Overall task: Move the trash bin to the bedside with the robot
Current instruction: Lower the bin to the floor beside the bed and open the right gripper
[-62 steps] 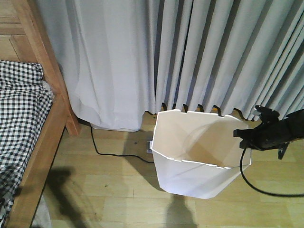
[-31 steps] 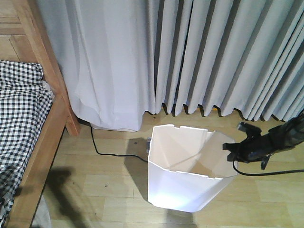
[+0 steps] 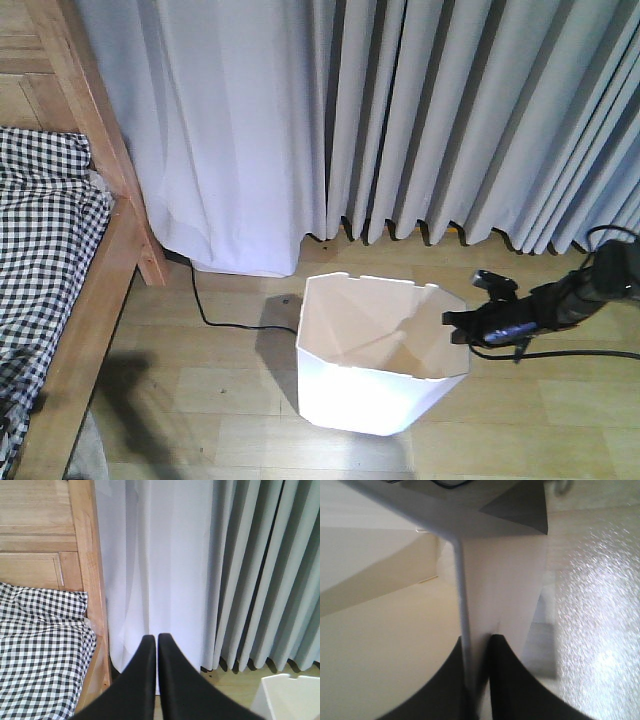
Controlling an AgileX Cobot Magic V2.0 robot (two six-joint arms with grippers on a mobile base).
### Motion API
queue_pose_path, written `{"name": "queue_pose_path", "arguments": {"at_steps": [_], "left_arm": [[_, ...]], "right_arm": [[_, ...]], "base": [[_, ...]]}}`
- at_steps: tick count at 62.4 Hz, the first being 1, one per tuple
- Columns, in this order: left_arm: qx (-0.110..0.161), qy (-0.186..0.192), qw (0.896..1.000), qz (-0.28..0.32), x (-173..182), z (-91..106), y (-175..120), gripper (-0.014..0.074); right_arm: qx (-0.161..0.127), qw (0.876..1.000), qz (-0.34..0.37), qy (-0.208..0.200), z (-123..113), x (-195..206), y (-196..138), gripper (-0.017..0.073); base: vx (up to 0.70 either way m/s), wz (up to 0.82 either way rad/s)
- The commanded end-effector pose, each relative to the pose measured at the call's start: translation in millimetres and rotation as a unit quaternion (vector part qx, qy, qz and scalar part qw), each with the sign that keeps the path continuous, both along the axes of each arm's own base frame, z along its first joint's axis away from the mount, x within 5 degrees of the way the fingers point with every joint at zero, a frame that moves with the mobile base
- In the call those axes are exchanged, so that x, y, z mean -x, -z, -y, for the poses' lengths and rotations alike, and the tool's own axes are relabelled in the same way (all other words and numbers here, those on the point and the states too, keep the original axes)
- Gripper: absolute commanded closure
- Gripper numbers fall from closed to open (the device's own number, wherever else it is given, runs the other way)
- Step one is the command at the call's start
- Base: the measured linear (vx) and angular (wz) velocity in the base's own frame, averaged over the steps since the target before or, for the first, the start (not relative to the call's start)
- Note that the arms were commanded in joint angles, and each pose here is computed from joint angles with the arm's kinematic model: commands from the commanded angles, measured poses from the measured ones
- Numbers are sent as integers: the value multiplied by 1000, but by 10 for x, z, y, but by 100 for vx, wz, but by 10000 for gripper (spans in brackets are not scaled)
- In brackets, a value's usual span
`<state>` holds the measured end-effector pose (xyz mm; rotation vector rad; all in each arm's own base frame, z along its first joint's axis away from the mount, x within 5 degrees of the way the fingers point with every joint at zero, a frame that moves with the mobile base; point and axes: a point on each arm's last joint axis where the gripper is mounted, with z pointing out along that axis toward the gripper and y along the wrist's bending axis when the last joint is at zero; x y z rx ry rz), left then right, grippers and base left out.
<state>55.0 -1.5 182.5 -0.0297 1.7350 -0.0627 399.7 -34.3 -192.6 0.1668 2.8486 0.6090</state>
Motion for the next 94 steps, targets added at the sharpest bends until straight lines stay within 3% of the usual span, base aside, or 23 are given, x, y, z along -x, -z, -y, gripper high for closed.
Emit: {"name": "queue_pose_path", "arguments": {"at_steps": [1,7,18,28,45,53,66,72,87,94], "left_arm": [[7,2,1000,24,-10,3,32,599],[7,2,1000,24,-10,3,32,599],[7,2,1000,24,-10,3,32,599],[7,2,1000,24,-10,3,32,599],[7,2,1000,24,-10,3,32,599],[7,2,1000,24,-10,3,32,599],[7,2,1000,24,-10,3,32,599],[7,2,1000,24,-10,3,32,599],[7,2,1000,24,-10,3,32,599],[7,2,1000,24,-10,3,32,599]], "right_arm": [[-93,994,51,-21,-203,-338,-377,562],[-74,995,57,-40,-278,-381,-286,562],[-49,996,66,-33,-268,-421,-178,559],[-53,996,66,-36,-281,-422,-108,526],[-59,996,56,-39,-291,-391,-85,358],[-78,994,52,-51,-319,-374,-105,238],[-66,994,45,-71,-282,-389,-172,130],[-77,994,34,-66,-205,-377,-223,129],[-173,985,-8,-25,139,-260,-339,157],[-192,980,-27,-48,237,-242,-497,197]], "base": [[0,0],[0,0],[0,0],[0,0],[0,0],[0,0],[0,0],[0,0],[0,0],[0,-1]]}}
